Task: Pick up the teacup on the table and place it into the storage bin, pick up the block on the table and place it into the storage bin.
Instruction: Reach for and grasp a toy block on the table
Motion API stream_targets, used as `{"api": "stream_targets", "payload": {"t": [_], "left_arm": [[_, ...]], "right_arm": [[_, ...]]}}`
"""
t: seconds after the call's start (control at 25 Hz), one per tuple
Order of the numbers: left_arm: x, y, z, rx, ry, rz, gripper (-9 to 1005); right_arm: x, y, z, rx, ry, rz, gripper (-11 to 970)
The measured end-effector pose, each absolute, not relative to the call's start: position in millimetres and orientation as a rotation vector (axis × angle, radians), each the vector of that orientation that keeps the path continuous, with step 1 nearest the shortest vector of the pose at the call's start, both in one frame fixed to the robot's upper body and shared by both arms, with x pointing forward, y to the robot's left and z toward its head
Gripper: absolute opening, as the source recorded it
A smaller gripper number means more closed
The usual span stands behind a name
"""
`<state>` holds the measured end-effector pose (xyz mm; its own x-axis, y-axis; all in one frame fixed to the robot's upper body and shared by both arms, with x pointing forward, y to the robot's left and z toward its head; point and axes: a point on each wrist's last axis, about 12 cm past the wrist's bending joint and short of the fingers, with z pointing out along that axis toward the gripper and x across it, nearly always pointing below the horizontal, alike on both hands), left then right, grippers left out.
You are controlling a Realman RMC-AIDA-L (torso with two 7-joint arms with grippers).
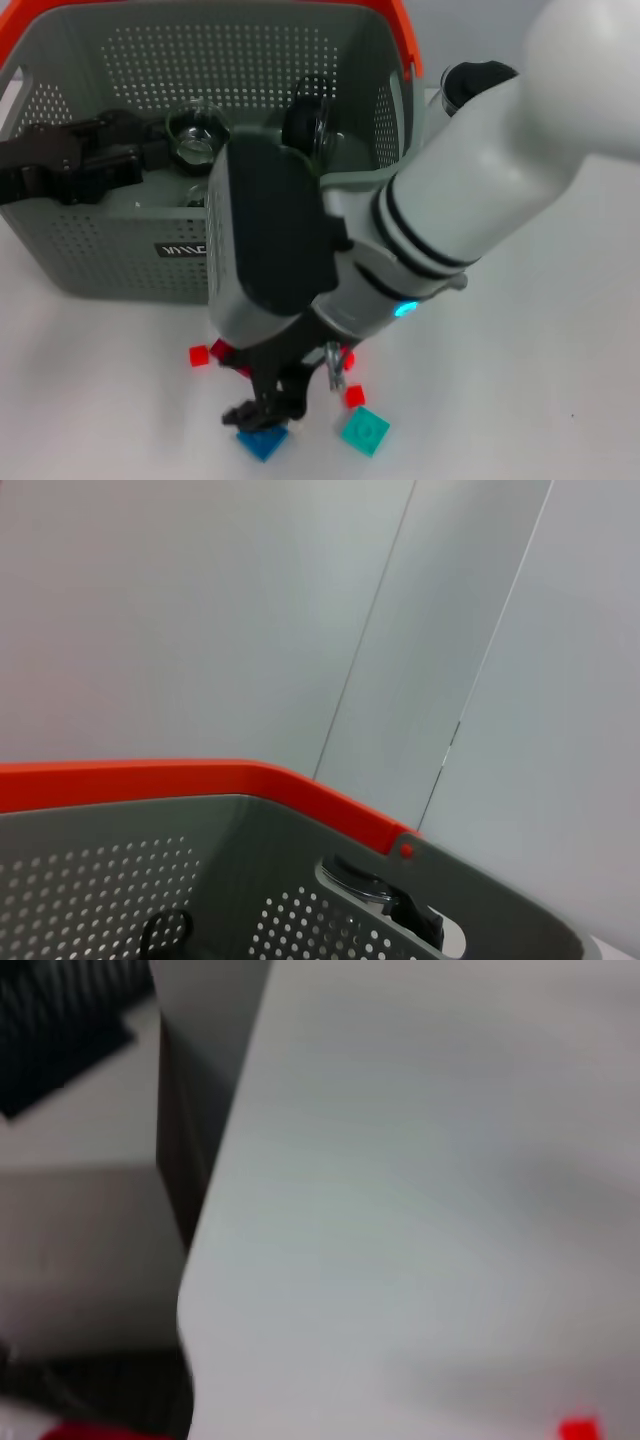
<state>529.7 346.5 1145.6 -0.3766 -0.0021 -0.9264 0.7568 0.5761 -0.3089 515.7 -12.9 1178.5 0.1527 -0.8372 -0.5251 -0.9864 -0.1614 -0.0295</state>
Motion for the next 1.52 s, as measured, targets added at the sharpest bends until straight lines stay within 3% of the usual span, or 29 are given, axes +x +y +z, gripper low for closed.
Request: {"api": "stream_targets", "payload": {"t": [0.28, 0.64, 1.16, 1.52], "left_arm": [[533.7, 344.2, 1149.0, 0.634, 1.774, -0.927, 626], [539.8, 342.3, 1151.8, 0.630, 1.769, -0.915, 626], [541.9, 336.3, 1165.1, 0.673, 1.767, -1.018, 627], [532.7, 340.6, 1175.7, 0.685, 1.804, -1.100, 627]], "right_arm": [[524.0, -43.7, 1223.2, -1.784, 1.704, 0.663, 549], [552.4, -128.6, 1251.1, -1.325, 1.618, 0.897, 550], [547.4, -242.3, 1215.6, -1.146, 1.525, 0.975, 549], [540.9, -289.4, 1193.8, -1.004, 1.586, 0.993, 558]]}}
